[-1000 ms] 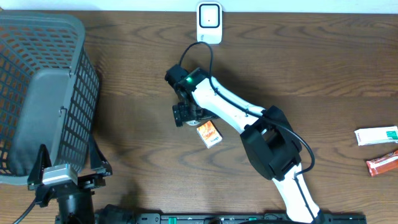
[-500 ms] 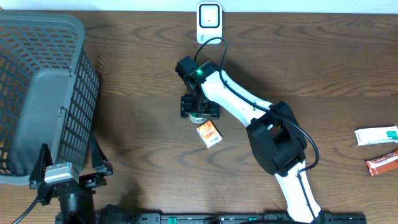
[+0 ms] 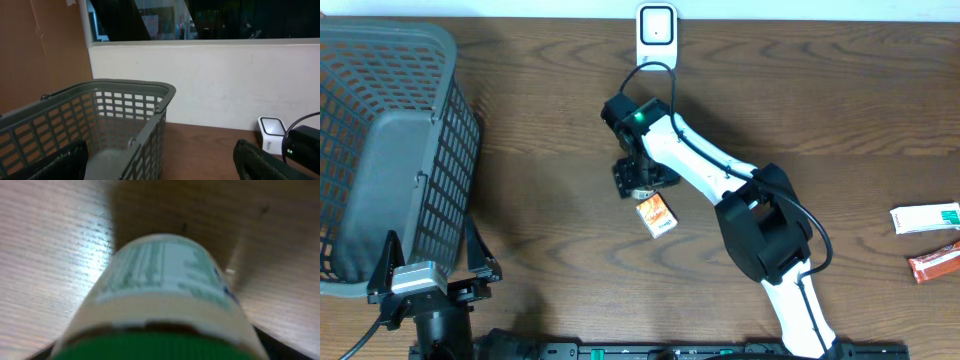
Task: Scan the item barcode
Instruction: 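Lift the jar and rotate its label with the right gripper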
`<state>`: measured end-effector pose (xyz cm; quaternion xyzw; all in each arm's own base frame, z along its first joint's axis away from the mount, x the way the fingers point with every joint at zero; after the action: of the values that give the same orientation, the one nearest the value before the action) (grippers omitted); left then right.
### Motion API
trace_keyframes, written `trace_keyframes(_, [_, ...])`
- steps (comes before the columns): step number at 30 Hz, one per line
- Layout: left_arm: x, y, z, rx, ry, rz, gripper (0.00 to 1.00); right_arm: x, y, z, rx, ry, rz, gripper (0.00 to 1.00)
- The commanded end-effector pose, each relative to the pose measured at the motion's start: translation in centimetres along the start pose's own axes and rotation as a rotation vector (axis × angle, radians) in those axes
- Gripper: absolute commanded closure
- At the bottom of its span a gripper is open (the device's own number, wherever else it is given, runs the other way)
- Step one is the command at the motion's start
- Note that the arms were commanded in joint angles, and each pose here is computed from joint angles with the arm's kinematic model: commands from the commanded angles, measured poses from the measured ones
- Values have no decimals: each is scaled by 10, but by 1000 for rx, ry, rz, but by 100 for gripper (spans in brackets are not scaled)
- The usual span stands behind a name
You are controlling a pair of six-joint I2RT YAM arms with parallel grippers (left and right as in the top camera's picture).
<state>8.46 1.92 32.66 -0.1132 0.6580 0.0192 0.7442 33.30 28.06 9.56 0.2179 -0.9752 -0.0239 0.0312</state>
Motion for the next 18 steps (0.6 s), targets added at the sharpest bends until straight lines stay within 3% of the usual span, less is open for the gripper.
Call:
trace_keyframes(1, [-1, 0, -2, 10, -9, 7, 9, -1, 4, -18, 6, -16, 22, 4])
trace_keyframes(8, [-1, 0, -2, 10, -9, 7, 9, -10, 10, -61, -20, -66, 158, 1])
trace_keyframes(18, [-1, 0, -2, 10, -9, 7, 9, -11, 6, -43, 25, -36, 244, 3])
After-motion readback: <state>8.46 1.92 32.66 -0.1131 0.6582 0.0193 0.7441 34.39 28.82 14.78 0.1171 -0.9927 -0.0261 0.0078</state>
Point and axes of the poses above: each gripper's point midway between its finger pads, its own z axis out along the fingers, its own y axis along the line the jaws close on, x = y × z, the point moved 8 cm from there along -z, back along the fingers, and after that the axes turned 9 degrees about -z, right-handed, at the moved point
